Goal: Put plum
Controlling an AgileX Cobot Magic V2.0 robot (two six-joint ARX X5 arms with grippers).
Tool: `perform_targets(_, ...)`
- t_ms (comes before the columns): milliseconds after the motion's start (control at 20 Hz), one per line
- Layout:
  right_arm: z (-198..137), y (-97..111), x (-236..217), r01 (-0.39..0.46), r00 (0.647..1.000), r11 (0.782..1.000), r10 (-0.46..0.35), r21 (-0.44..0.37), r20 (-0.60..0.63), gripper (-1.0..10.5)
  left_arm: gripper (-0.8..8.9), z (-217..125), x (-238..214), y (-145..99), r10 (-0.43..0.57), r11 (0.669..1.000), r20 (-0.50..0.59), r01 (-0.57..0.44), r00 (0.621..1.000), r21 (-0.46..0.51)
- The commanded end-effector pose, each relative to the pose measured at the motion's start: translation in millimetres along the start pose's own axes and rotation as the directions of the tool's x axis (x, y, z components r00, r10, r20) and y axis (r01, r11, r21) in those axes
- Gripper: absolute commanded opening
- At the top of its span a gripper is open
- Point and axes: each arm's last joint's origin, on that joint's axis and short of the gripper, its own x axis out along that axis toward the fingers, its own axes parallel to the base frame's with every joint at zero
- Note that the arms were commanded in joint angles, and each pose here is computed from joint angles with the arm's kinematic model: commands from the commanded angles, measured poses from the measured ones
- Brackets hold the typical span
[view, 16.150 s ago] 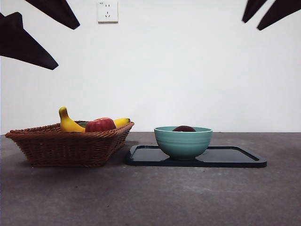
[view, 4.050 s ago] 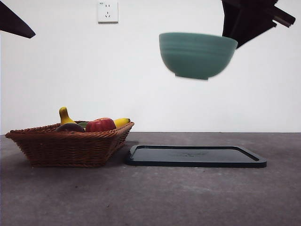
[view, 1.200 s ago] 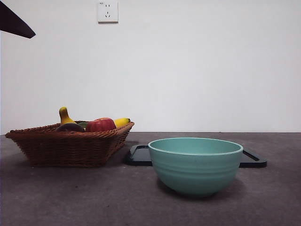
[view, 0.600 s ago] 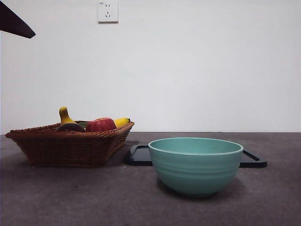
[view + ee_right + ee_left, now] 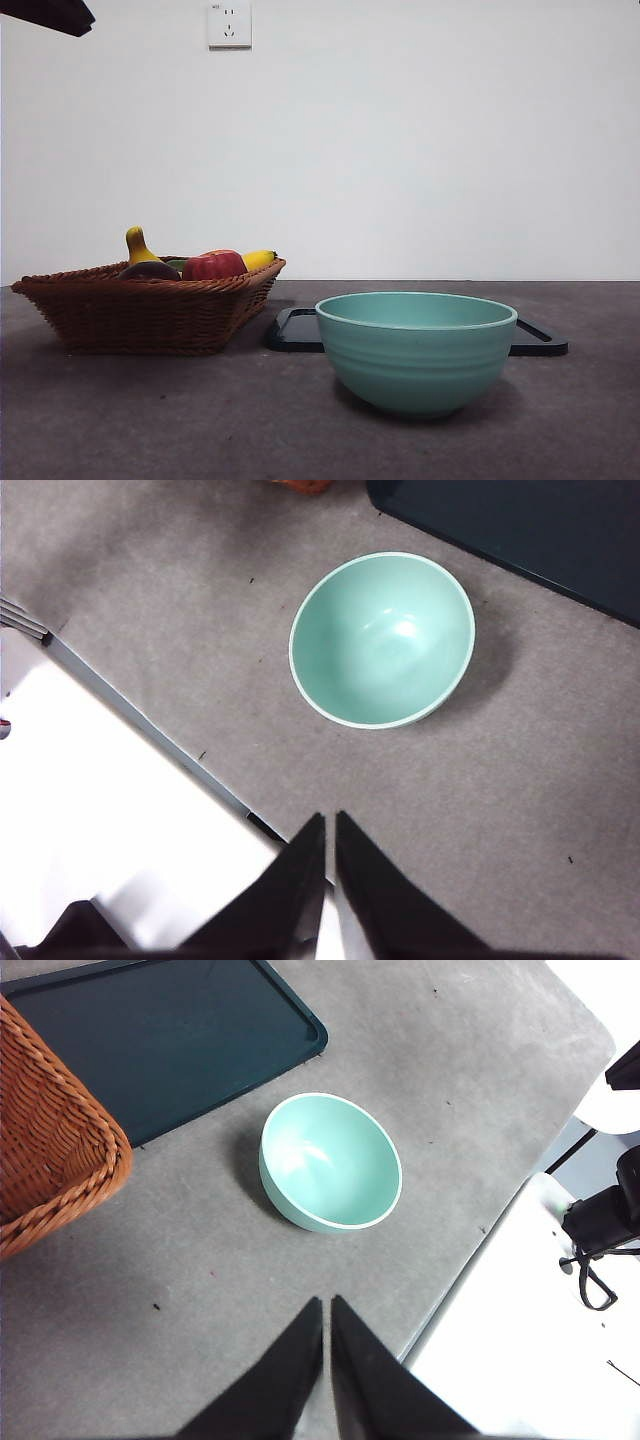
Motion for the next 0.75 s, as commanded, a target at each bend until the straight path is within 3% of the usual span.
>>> perform_targets(50,3.4,2.3,-2.6,-0.008,1.0,1.0,0.008,-0.017,0.018,0.0,0.1,3.0,0.3,-0.6,-0.009,1.0,0.009,0.009,1.0,0.015)
perform_targets(650,5.8,2.7,-2.7,-0.012,0.999,1.0,0.013,-0.025,0.042,0.0,0.1,3.1,-4.5,-3.9,-0.004,0.999,0.037,0.002,0.999,0.041)
perform_targets(750,5.8,2.7,-2.7,-0.012,0.999,1.0,0.013,-0.025,0.042,0.0,0.1,6.7,-16.6,-4.1,0.113,0.986,0.133,-0.127,0.985,0.104)
